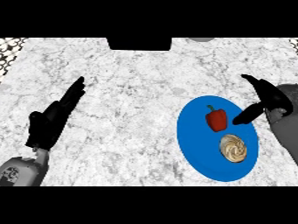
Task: Pick the bell pepper from the plate and place it in the pan
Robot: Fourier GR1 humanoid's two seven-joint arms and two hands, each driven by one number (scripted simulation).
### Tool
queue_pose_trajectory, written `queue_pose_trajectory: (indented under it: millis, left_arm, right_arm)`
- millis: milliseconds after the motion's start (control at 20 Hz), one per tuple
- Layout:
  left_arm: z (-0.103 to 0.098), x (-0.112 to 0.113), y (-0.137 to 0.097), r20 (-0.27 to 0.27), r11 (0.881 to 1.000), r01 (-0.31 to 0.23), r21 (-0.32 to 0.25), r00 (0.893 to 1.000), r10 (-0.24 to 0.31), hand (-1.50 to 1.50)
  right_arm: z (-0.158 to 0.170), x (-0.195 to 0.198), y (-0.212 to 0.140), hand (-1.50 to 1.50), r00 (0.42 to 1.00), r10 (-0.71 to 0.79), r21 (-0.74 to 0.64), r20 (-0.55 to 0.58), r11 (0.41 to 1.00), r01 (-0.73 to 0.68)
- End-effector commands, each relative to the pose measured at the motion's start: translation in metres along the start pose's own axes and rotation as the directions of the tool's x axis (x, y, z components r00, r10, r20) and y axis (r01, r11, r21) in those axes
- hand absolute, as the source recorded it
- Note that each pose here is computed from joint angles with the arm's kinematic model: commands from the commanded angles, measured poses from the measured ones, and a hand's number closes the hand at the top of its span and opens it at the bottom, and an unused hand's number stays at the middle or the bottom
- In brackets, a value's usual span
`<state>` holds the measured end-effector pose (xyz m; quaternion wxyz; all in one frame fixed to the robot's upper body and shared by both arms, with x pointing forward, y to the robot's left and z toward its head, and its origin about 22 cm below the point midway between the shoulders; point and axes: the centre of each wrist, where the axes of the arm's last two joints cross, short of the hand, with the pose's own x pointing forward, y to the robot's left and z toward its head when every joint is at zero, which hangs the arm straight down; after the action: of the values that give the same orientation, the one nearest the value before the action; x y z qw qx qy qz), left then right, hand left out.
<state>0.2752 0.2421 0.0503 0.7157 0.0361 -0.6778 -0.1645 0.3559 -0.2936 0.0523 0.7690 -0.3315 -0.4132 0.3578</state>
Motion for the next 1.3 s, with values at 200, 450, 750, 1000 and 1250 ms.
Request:
queue_pose_trajectory:
  millis: [200, 450, 750, 1000, 1250]
  left_arm:
    - [-0.009, -0.007, -0.001, 0.010, 1.000, -0.005, 0.002, 1.000, 0.005, 0.00]
    - [-0.005, 0.006, 0.003, -0.003, 1.000, 0.012, -0.002, 1.000, -0.012, 0.00]
    - [-0.004, -0.001, 0.017, -0.021, 1.000, -0.010, 0.006, 1.000, 0.010, 0.00]
    - [0.018, -0.011, 0.010, -0.013, 1.000, 0.004, 0.022, 1.000, -0.004, 0.00]
    - [-0.005, 0.000, 0.006, -0.003, 1.000, 0.005, 0.008, 1.000, -0.005, 0.00]
  right_arm:
    - [-0.008, 0.084, -0.031, -1.50, 0.955, 0.281, 0.348, -0.098, 0.908, -0.231]
    - [-0.005, 0.128, 0.007, -1.50, 0.944, 0.315, 0.475, -0.101, 0.849, -0.233]
    - [-0.007, 0.122, 0.022, -1.50, 0.913, 0.381, 0.460, -0.145, 0.843, -0.279]
    - [-0.007, 0.108, 0.033, -1.50, 0.888, 0.424, 0.459, -0.176, 0.834, -0.307]
    - [-0.007, 0.118, 0.045, -1.50, 0.886, 0.430, 0.470, -0.173, 0.827, -0.309]
